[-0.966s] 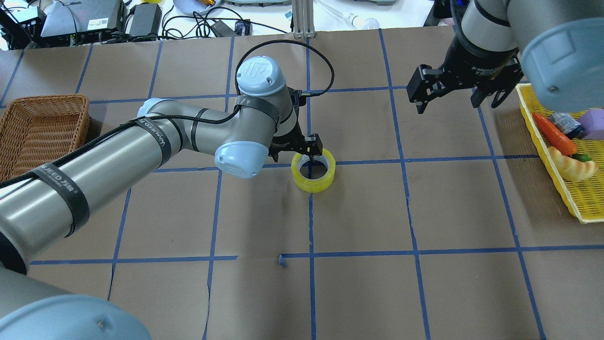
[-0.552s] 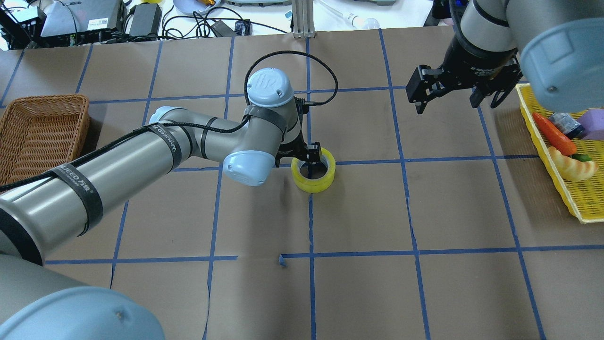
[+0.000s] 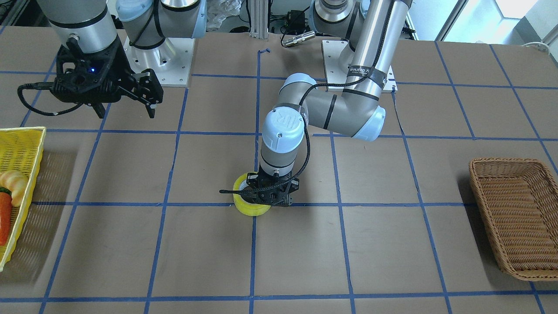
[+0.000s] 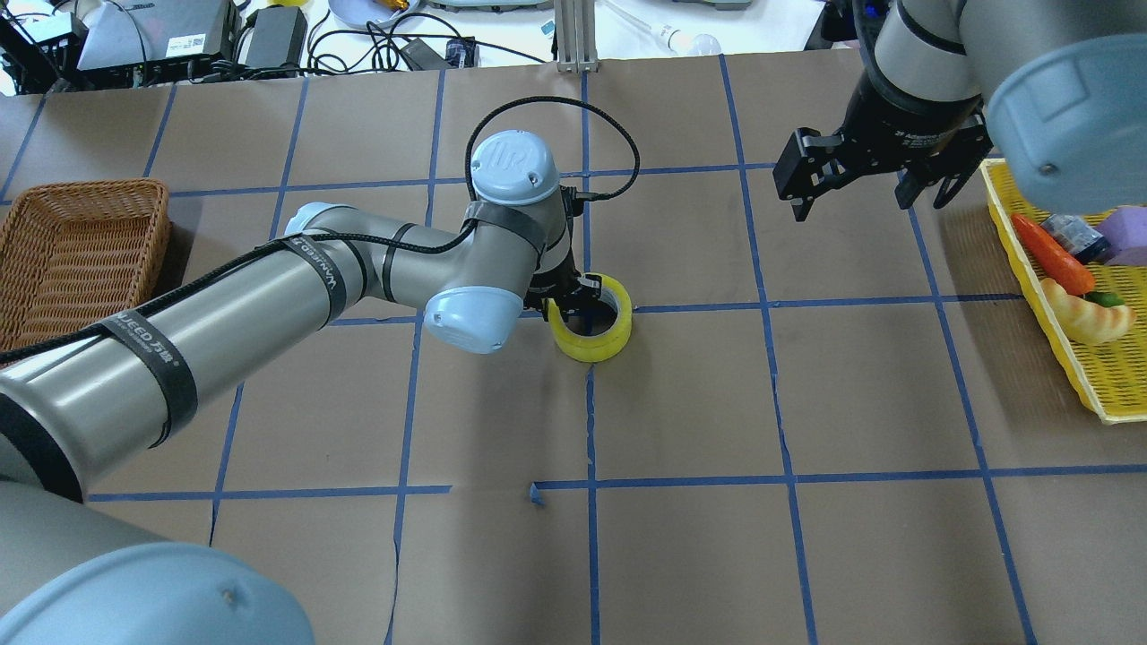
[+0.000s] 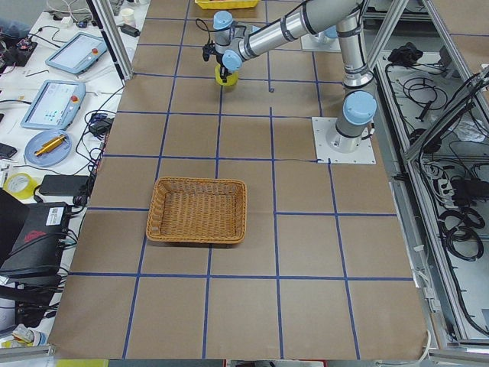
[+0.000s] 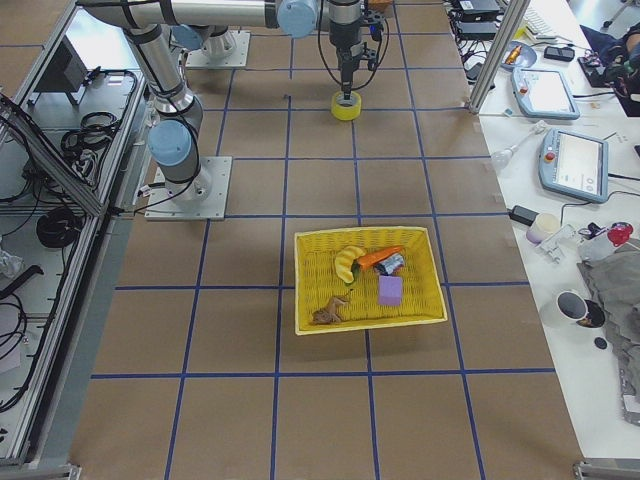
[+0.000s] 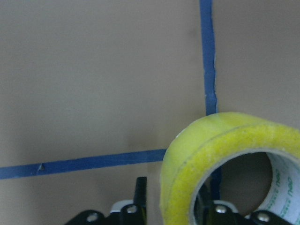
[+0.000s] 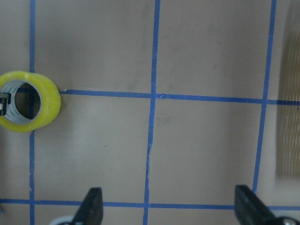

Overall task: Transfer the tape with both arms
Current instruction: 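Grasp the tape roll's rim with the left gripper and lift, then carry the tape roll with the left gripper into the woven basket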

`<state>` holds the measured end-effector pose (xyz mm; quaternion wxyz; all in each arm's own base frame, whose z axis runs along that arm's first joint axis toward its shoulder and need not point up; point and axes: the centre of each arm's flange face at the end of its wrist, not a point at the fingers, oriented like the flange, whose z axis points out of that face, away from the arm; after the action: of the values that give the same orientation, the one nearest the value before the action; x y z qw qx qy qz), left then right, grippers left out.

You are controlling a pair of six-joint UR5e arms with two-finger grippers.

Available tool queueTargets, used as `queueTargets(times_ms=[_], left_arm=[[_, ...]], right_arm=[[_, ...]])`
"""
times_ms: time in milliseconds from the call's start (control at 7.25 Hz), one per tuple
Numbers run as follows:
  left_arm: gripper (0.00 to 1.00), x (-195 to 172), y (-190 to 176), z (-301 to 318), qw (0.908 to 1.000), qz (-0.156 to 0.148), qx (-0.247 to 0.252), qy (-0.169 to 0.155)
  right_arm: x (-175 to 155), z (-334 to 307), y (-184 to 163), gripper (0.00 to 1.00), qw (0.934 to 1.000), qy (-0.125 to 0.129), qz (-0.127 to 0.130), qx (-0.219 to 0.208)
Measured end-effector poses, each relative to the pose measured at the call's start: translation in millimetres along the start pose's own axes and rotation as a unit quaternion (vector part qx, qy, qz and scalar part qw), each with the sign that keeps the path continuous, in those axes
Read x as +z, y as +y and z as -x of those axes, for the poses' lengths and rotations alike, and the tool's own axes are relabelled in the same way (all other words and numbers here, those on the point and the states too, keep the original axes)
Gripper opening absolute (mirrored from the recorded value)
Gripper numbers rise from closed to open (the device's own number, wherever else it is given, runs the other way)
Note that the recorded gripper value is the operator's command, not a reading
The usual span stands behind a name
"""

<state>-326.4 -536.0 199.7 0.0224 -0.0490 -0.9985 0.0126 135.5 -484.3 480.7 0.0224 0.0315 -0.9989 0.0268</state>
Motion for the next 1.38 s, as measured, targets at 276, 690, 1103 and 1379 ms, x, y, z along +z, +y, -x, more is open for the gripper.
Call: queueTargets(times_ms=[276, 690, 1103, 1379], left_arm=[[0.16, -26, -14, 22, 0.9998, -0.019, -0.01, -0.001], [0.16, -113, -76, 197, 0.9991, -0.027, 0.025, -0.021], [0.16, -171, -82, 454, 0.9951, 0.005, 0.096, -0.024], [0.16, -160, -59, 587, 0.989, 0.003, 0.14, -0.048]], right_arm=[[1, 0, 1, 1.0, 1.0, 0.0, 0.003, 0.0], [2, 0, 3, 1.0, 0.9999, 0.0, 0.012, 0.0], [5, -1, 6, 1.0, 0.9997, 0.001, 0.026, 0.0], [6, 0, 7, 1.0, 0.9995, -0.001, 0.032, 0.0]])
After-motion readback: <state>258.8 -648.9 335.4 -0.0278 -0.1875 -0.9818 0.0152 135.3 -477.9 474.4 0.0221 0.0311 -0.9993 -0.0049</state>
